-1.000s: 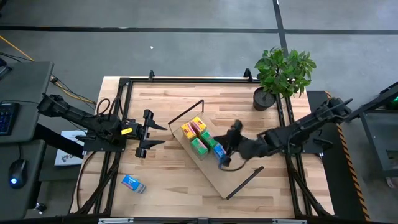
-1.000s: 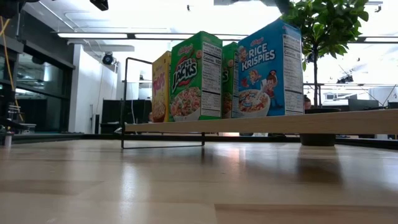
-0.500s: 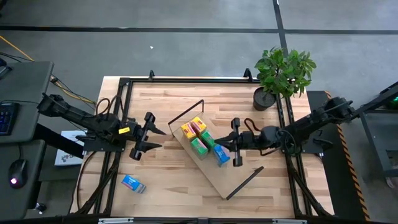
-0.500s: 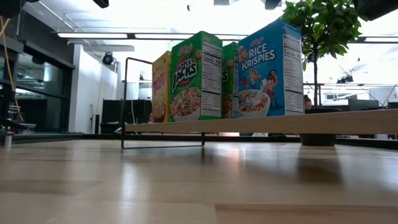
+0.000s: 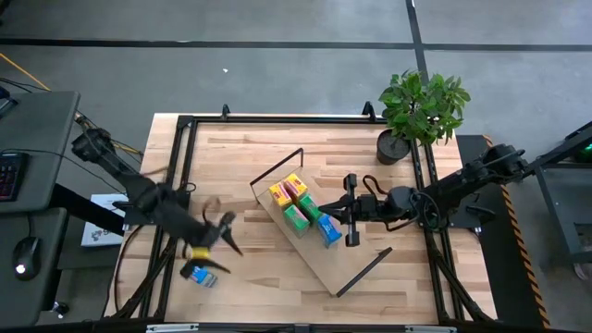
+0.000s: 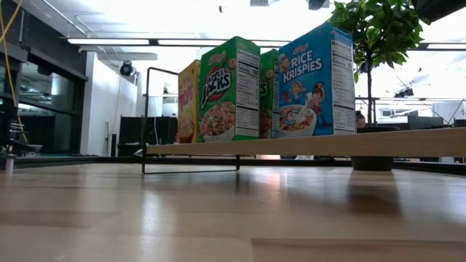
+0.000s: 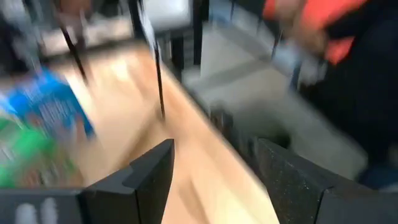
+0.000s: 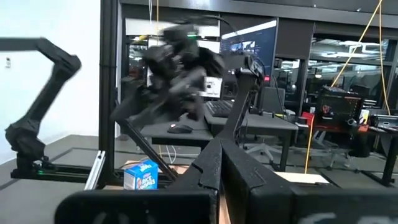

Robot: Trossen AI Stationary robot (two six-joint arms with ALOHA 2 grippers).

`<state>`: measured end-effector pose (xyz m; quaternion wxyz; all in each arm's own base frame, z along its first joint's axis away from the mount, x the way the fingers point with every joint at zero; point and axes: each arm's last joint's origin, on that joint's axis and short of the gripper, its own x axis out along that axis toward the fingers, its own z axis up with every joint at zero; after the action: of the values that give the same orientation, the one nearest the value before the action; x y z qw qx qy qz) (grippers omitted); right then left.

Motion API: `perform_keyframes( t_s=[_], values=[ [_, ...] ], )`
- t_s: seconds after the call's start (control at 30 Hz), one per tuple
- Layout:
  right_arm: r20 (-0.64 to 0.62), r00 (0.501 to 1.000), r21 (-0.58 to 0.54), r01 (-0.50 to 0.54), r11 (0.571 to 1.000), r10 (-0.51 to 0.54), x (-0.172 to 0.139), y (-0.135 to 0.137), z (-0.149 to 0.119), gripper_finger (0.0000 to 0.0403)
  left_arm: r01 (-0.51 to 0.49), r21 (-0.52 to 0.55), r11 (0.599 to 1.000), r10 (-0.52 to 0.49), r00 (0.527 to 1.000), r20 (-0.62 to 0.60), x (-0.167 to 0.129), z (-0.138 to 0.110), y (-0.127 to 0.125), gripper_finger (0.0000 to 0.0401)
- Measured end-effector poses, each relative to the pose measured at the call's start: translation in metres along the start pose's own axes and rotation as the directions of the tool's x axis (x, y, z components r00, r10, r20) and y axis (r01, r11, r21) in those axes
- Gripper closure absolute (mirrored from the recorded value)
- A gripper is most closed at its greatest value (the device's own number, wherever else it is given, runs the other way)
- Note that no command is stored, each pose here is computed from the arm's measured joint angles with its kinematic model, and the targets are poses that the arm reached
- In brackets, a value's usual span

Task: Stack cereal on shelf
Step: Put the blue cereal box aligned with the other blue cereal box on the shelf

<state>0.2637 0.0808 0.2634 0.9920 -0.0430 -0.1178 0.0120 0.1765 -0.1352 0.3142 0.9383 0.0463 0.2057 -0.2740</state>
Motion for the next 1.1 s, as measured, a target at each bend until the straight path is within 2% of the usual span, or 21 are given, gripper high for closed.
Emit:
perform_keyframes(
  t_s=[0.1,0.17,0.27,0.4,0.53,0.7,0.93,1.1],
  values=[
    [-0.014,1.0,-0.006,0.002,1.0,-0.002,0.0,0.0,-0.001,0.0403,-0.03,-0.025,0.999,0.024,0.977,-0.21,0.011,-0.004,-0.017,0.0168],
    [-0.015,1.0,-0.005,0.001,1.0,-0.001,0.0,0.0,-0.002,0.0403,-0.059,-0.066,0.996,0.034,0.94,-0.34,0.017,-0.008,-0.026,0.0162],
    [-0.018,1.0,-0.003,0.001,1.0,-0.002,0.0,0.0,-0.002,0.0403,-0.107,-0.093,0.99,0.045,0.858,-0.511,0.024,-0.012,-0.039,0.0157],
    [-0.021,1.0,-0.004,0.001,1.0,-0.001,0.0,0.0,-0.002,0.0403,-0.119,-0.056,0.991,0.049,0.731,-0.681,0.032,-0.018,-0.056,0.0158],
    [-0.031,1.0,-0.006,-0.001,1.0,0.0,0.0,0.0,-0.003,0.0403,-0.079,-0.026,0.997,0.032,0.658,-0.752,0.039,-0.019,-0.073,0.016],
    [-0.044,0.999,-0.01,-0.003,1.0,0.003,0.0,0.001,-0.004,0.0402,-0.026,-0.002,1.0,0.016,0.634,-0.773,0.044,-0.022,-0.091,0.016],
    [-0.052,0.999,-0.013,-0.004,1.0,0.003,0.0,0.001,-0.005,0.0402,-0.027,0.028,0.999,0.039,0.614,-0.789,0.047,-0.029,-0.1,0.0161],
    [-0.058,0.998,-0.014,-0.005,1.0,0.004,0.0,0.001,-0.006,0.0402,-0.065,0.043,0.997,0.072,0.566,-0.821,0.043,-0.034,-0.1,0.0161]
  ],
)
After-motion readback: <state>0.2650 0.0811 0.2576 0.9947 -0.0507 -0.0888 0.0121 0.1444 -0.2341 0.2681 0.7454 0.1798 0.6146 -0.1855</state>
